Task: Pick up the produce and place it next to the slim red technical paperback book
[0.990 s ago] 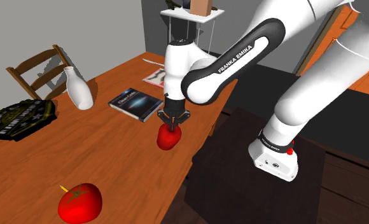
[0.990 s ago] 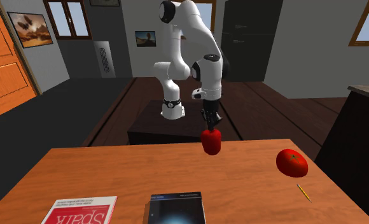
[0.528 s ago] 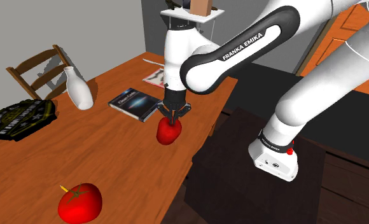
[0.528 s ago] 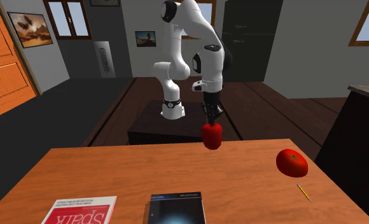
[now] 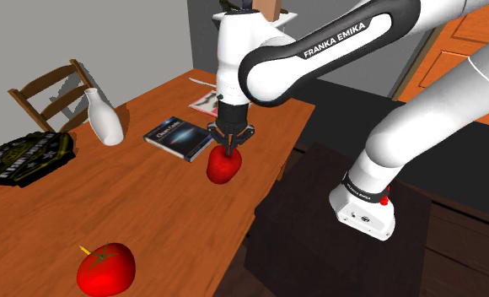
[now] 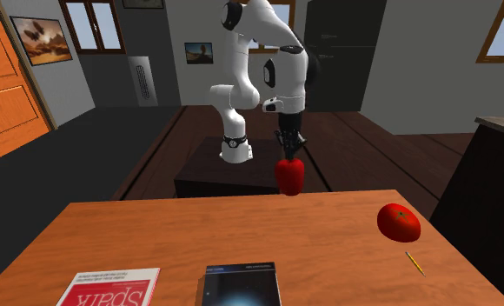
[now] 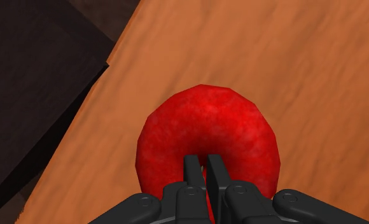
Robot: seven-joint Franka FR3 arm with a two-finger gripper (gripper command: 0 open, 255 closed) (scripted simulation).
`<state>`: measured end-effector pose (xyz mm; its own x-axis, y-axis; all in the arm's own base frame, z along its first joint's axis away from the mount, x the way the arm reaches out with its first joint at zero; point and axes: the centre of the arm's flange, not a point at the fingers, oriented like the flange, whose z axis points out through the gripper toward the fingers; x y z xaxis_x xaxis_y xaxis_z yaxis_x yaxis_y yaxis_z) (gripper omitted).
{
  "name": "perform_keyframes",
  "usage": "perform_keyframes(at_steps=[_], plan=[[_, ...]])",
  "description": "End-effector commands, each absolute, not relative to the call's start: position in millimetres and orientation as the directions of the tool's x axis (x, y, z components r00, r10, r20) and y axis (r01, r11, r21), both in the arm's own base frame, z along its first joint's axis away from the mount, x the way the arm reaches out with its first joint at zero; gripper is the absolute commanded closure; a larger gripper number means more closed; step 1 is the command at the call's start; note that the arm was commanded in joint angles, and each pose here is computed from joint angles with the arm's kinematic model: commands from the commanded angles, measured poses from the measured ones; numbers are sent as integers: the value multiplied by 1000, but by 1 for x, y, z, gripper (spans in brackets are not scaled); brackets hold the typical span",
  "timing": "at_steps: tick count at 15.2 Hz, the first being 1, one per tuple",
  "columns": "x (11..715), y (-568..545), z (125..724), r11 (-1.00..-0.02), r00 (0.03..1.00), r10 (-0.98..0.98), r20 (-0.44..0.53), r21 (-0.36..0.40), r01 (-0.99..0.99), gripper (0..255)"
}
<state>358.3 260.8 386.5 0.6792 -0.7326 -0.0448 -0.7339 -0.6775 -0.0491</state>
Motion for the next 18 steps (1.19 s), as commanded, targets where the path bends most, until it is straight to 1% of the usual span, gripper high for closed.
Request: perform_keyframes(at_steps=[1,15,18], plan=[[358,261,399,-678,679,-732,-45,-49,-734,255],[358,261,471,-678,679,-732,-45,-49,-734,255],[391,240,462,-678,679,-732,-45,-49,-734,255]])
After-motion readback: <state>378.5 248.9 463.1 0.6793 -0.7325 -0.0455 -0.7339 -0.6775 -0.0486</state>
